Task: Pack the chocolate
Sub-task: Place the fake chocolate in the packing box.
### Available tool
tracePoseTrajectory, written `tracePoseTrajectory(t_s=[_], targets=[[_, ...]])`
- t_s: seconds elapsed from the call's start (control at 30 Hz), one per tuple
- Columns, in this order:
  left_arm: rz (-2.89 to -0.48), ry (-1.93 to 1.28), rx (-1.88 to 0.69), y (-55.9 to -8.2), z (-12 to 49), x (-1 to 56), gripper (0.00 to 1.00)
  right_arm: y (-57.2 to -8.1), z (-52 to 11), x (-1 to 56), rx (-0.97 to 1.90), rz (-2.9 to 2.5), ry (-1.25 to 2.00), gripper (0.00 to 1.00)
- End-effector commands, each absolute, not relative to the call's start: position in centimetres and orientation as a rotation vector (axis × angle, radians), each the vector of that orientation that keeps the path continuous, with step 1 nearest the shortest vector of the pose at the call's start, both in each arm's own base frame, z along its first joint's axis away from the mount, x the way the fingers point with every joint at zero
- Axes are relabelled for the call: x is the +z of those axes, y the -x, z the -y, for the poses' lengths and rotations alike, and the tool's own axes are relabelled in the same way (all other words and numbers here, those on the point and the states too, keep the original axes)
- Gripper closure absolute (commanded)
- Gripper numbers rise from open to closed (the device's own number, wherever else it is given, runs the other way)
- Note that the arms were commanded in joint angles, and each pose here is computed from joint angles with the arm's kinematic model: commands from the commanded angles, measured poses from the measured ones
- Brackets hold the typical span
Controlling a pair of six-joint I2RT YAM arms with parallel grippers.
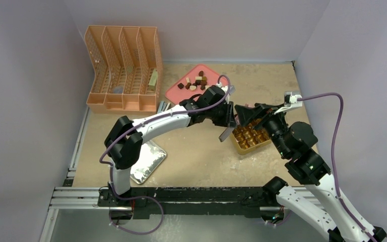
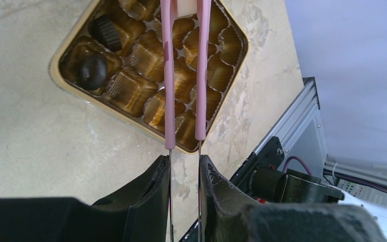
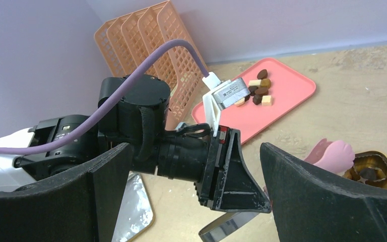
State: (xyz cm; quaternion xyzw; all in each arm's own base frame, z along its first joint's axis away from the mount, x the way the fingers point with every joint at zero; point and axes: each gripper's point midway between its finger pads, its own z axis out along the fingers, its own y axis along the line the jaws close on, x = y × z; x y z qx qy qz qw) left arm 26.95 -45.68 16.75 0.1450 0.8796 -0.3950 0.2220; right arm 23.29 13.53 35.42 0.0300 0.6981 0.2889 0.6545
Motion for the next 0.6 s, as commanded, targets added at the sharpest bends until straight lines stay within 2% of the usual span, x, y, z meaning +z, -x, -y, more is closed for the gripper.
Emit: tracePoseTrajectory(t_s=[0.0,0.37,0.57], targets=[[-2.368,-0.425,-1.188,-26.6,47.5,18.0,0.81,-23.2,-13.0,38.0,0.671,-1.508,-0.093,0.01],[-2.409,-0.451,-1.184,-26.4,48.7,15.6,0.77,-23.2,-13.0,37.6,0.669,-1.514,-0.099,0.01],[-2.413,-0.47,-1.156,-26.8,48.8,15.3,0.7,-23.2,-12.9,37.4,0.663,-1.52,-0.1,0.01]])
